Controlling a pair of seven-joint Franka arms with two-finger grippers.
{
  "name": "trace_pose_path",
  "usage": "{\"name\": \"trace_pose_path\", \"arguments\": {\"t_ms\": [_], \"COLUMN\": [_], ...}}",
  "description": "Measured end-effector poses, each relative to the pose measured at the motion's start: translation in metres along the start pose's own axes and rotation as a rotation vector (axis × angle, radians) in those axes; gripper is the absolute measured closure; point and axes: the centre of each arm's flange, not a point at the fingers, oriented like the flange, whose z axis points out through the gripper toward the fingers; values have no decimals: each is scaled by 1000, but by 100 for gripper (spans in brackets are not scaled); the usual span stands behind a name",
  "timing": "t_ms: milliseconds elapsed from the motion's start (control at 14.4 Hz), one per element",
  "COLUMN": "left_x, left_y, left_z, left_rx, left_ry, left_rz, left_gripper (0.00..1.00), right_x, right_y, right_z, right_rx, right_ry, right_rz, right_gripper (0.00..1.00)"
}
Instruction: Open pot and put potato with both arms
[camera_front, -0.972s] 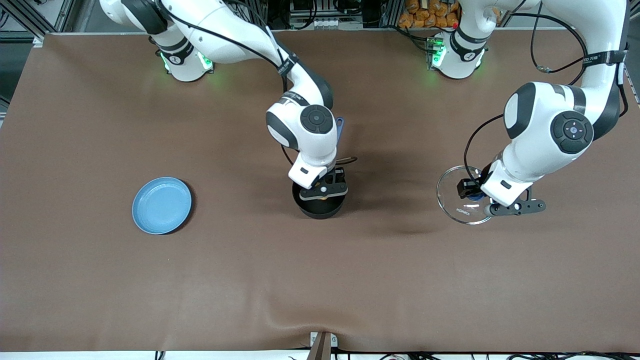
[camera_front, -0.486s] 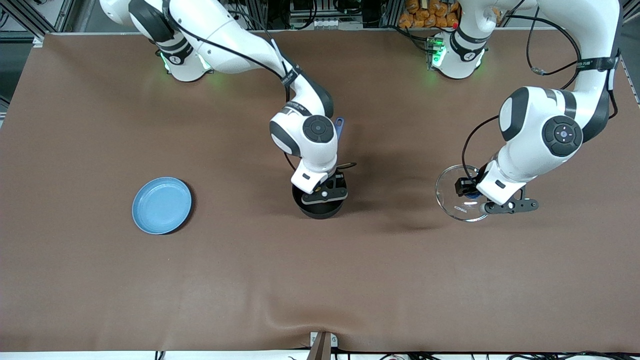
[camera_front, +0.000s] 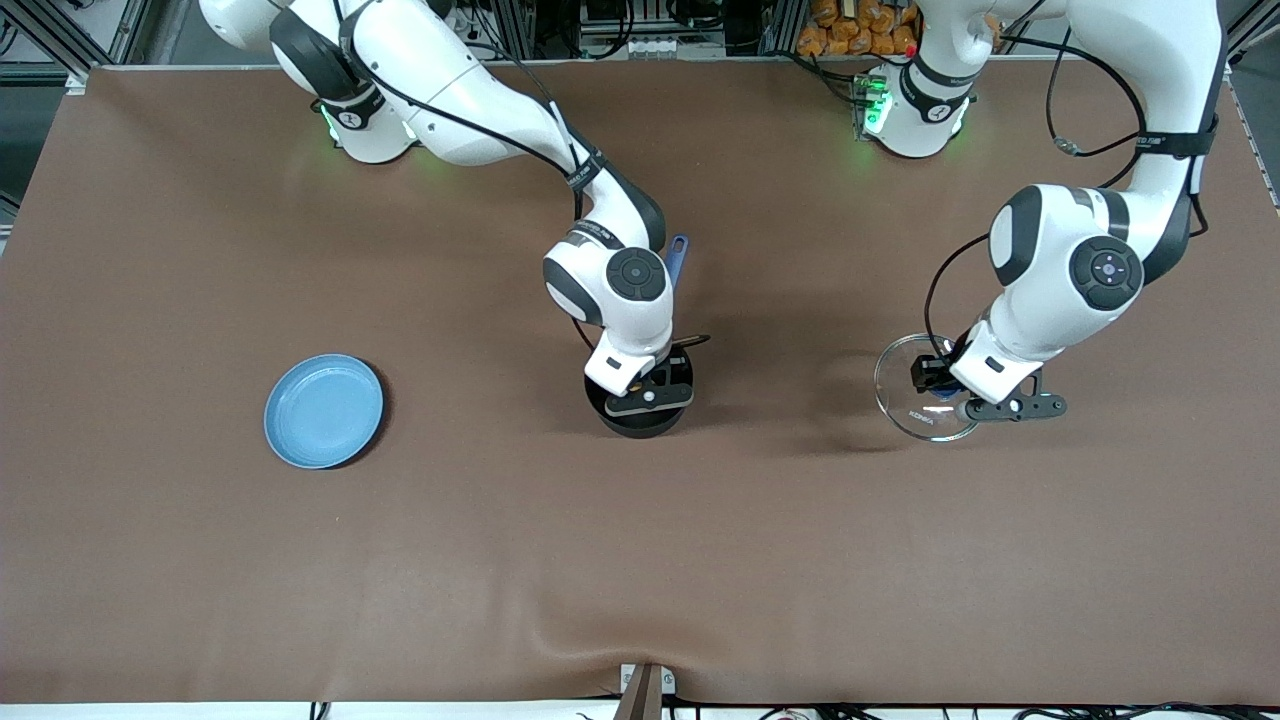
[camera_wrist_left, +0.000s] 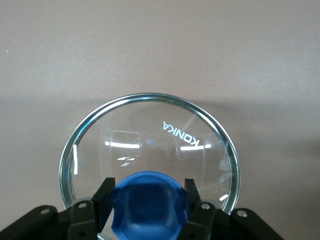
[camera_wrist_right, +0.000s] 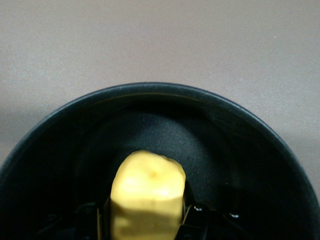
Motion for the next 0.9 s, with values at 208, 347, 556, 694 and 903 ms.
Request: {"name": "trace_pose_path", "arguments": {"t_ms": [208,347,556,694,903], "left_x": [-16,-22,-23,-22,-24], "left_y": [-6,-16,-30,-34,-35], "left_z": [25,38,47,55,70], "left_rx": [2,5,8,8,10], "left_ry": [6,-3,-14,-1,-10], "left_rz": [14,15,17,25,25], "left_gripper": [39,39,39,39,39], "right_x": [1,1,2,3,11], "right_y": [1,1,3,4,5], "right_z": [0,0,0,0,-8], "right_rx": [-1,-1,-3,-4,3], "right_ry": [1,1,2,4,20], "right_rz": [2,3,6,8,16], "right_gripper": [45,40,32,33,29]}}
